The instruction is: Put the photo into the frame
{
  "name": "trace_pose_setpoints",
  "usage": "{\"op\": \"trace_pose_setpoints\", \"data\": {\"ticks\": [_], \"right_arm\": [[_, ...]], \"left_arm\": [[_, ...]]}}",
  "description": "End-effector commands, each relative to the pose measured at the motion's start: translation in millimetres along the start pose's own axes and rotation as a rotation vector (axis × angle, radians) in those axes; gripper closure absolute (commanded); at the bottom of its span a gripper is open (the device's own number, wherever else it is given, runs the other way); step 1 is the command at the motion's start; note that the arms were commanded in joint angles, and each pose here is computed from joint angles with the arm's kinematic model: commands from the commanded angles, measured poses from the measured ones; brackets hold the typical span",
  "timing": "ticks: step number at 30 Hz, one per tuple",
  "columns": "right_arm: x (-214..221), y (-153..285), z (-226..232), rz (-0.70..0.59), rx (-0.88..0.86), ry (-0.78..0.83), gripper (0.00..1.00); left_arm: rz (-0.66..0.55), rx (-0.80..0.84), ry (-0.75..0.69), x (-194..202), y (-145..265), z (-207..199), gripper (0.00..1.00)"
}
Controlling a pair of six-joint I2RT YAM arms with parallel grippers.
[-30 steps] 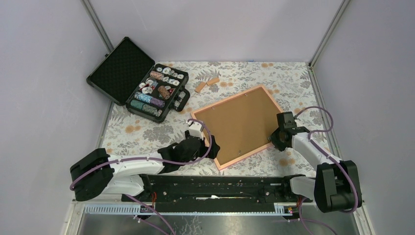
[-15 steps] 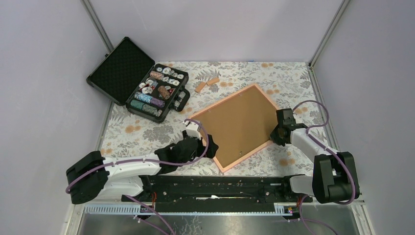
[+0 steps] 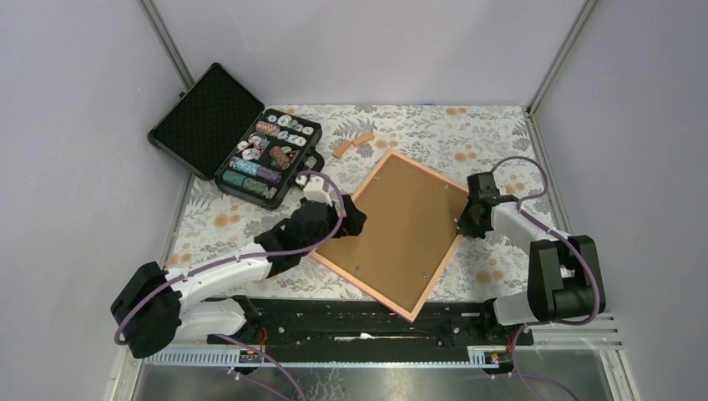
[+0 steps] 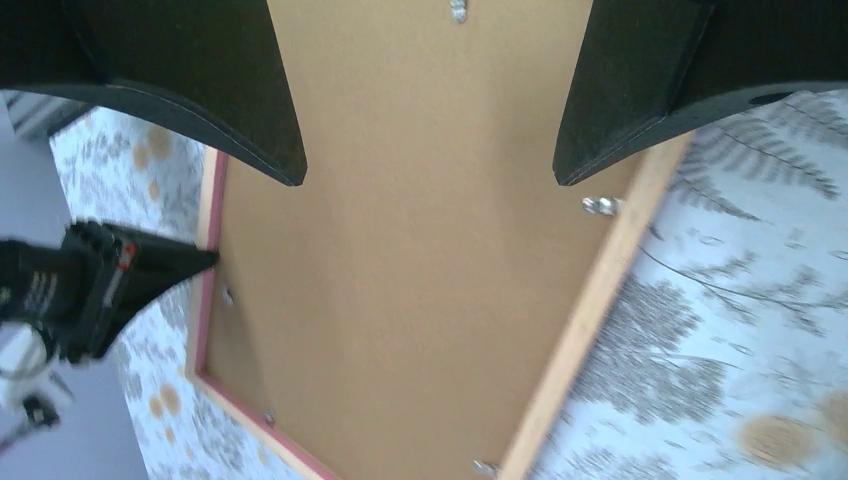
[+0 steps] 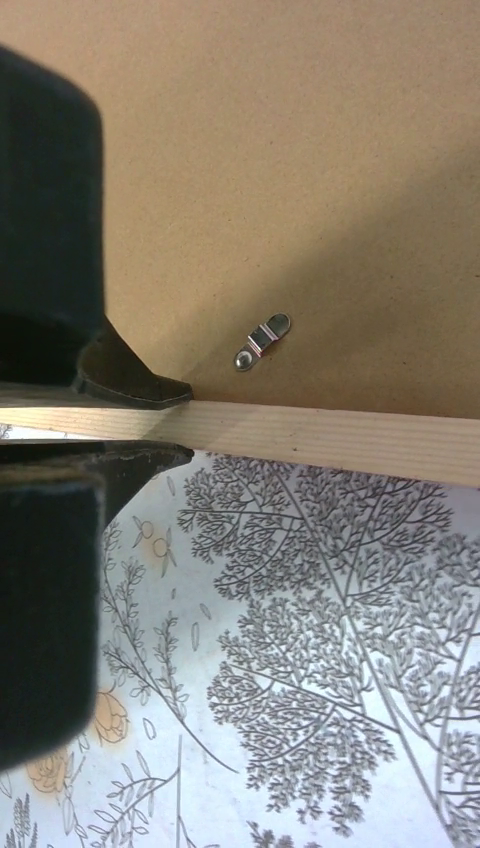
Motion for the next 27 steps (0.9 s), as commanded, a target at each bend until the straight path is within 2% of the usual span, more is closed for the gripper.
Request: {"op": "trace_pose_setpoints", "data": {"ticks": [1, 6, 7, 9, 10, 14, 22, 25, 27], "right_arm": [[-13.9, 0.6, -1.7, -0.006, 0.039, 0.105, 1.0], [-37.0, 9.5, 5.8, -0.037, 0.003, 0.201, 0.98], [-41.0, 12.4, 4.8, -0.049, 0.013, 0.212, 0.87], [-46.3, 16.5, 2.0, -0.07, 0.032, 0.216, 0.53], [-47.9, 17.7, 2.2, -0.077, 0.027, 0.218, 0.45], [-52.3, 11.5, 2.1, -0.073, 0.022, 0.202, 0.31], [-66.9, -5.2, 10.9, -0.064, 0.005, 0.185, 0.25], [-70.7, -10.9, 13.5, -0.055, 0.005, 0.183, 0.27], [-70.8, -16.2, 15.0, -0.038, 0.003, 0.184, 0.33]], "left_arm": [[-0.028, -0.009, 0.057, -30.0, -7.1, 4.7, 0.01], [-0.03, -0.114, 0.08, -28.3, -18.1, 40.6, 0.01], [-0.022, -0.124, 0.094, -26.1, -19.2, 47.0, 0.01], [-0.005, -0.126, 0.116, -20.2, -21.1, 55.7, 0.01], [0.005, -0.128, 0.12, -16.0, -22.3, 59.3, 0.01], [0.057, -0.096, 0.157, -1.3, -26.7, 62.6, 0.02], [0.12, -0.122, 0.077, 7.2, -34.7, 72.0, 0.01], [0.131, -0.13, 0.082, 9.4, -38.0, 72.9, 0.02], [0.136, -0.149, 0.079, 9.8, -40.2, 74.7, 0.02]]}}
Point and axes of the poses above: each gripper's point midway between its finger pads, its own y axis back along the fingers, its own z axis along the line the jaws close on, x = y × z, the point moved 5 cm from there along y, back along the fingers, and after that the axes turned 14 degrees about y, right-handed, at the moved point
